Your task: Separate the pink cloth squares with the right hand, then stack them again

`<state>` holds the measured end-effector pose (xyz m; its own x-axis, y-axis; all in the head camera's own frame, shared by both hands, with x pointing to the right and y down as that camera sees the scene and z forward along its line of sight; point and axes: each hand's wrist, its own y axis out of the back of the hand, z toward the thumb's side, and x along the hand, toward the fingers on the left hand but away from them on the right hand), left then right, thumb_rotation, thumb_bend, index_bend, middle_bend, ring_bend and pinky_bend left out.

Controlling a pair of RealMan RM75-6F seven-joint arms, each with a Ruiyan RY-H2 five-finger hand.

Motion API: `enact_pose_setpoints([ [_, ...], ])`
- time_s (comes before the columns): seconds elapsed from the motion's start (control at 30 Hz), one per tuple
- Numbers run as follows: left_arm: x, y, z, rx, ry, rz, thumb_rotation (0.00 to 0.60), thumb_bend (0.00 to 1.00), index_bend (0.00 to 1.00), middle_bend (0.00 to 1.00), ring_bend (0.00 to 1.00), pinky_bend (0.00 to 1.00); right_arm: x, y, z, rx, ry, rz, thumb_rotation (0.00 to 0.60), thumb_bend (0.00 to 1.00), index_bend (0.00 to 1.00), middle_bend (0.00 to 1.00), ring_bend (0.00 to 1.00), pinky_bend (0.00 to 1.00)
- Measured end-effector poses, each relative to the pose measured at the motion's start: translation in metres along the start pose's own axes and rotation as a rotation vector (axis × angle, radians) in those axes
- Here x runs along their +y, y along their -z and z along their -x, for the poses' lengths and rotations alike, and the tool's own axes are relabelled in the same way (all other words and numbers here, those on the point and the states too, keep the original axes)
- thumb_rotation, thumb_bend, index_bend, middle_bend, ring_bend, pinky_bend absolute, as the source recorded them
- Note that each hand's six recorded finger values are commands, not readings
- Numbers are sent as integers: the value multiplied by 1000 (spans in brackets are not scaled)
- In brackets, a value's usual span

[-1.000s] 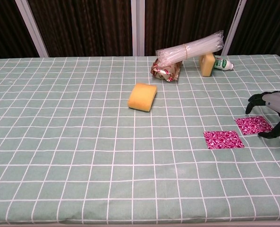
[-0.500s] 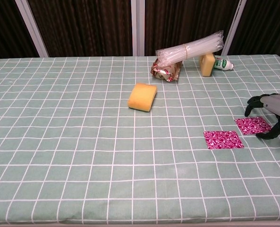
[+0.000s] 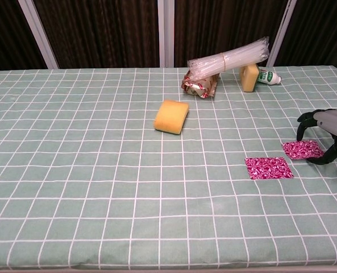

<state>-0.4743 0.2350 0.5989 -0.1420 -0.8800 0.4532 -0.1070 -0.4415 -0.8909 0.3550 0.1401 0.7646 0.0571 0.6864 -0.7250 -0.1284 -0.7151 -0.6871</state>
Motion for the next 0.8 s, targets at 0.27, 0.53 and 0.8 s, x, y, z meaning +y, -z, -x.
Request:
enact_pose_setpoints([
  [0.27,-1,0,0,-2,1,1,600,85,174,99,104,167,17,-10,-11,32,21,53,524,192,364,84,0,0],
  [0.53,-1,1,-1,-3,0,6,600,85,174,99,105,167,23,-42,-26,91,-9,127,527,192,363,89,0,0],
  [0.8,-4,4,1,3,3,11,600,85,174,99,105,168,13,-75,-29,122,-54,143,527,190,356,89,0,0],
])
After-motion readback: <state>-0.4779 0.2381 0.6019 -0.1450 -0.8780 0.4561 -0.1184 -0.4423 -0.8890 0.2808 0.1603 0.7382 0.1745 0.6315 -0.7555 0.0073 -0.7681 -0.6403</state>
